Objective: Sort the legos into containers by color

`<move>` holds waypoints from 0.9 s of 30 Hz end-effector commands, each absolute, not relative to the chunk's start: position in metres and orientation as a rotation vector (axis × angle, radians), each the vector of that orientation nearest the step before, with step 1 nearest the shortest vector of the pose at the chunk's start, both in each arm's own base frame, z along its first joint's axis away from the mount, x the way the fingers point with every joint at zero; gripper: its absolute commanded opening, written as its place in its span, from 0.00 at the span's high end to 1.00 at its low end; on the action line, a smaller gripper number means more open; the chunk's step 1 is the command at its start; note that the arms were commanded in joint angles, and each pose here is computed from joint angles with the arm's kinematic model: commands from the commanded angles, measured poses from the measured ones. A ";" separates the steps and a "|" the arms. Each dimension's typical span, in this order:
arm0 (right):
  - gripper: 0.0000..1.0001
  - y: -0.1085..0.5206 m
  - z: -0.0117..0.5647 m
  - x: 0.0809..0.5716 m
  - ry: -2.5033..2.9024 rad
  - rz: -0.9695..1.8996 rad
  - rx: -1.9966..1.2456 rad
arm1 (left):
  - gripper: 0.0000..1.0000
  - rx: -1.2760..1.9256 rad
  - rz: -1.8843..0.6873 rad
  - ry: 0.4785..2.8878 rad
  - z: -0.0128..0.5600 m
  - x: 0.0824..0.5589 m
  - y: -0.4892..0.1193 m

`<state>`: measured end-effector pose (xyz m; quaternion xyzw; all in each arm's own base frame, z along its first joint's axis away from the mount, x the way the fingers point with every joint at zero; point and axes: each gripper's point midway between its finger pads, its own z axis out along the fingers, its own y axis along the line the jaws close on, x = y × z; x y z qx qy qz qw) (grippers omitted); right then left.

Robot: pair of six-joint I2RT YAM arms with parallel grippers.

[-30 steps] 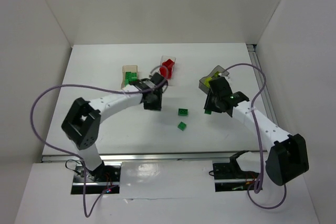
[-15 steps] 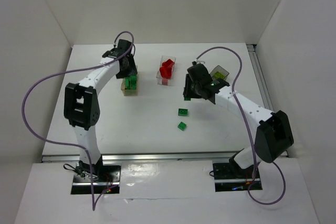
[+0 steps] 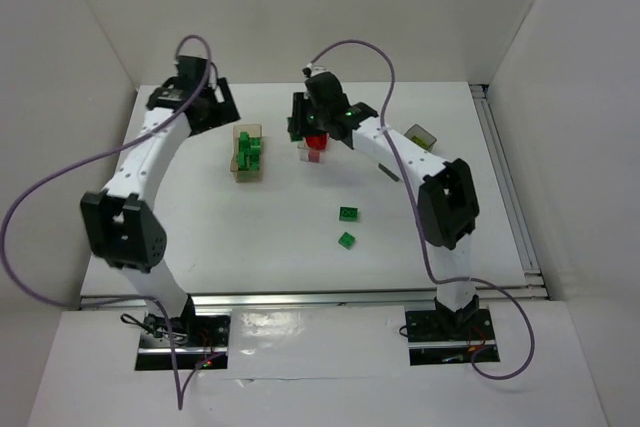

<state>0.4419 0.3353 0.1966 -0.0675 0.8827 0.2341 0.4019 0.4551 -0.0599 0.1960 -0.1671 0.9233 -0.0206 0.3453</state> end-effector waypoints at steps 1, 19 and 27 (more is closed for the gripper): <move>0.64 0.397 0.211 0.450 2.138 0.720 -0.338 | 0.00 -0.609 -0.051 2.220 0.263 0.416 -0.006; 0.08 0.469 0.211 0.492 2.024 0.812 -0.345 | 0.00 -0.739 -0.082 2.104 0.273 0.342 0.029; 0.24 0.322 0.217 0.421 2.127 0.512 -0.165 | 0.00 -0.475 -0.179 2.296 0.223 0.350 -0.037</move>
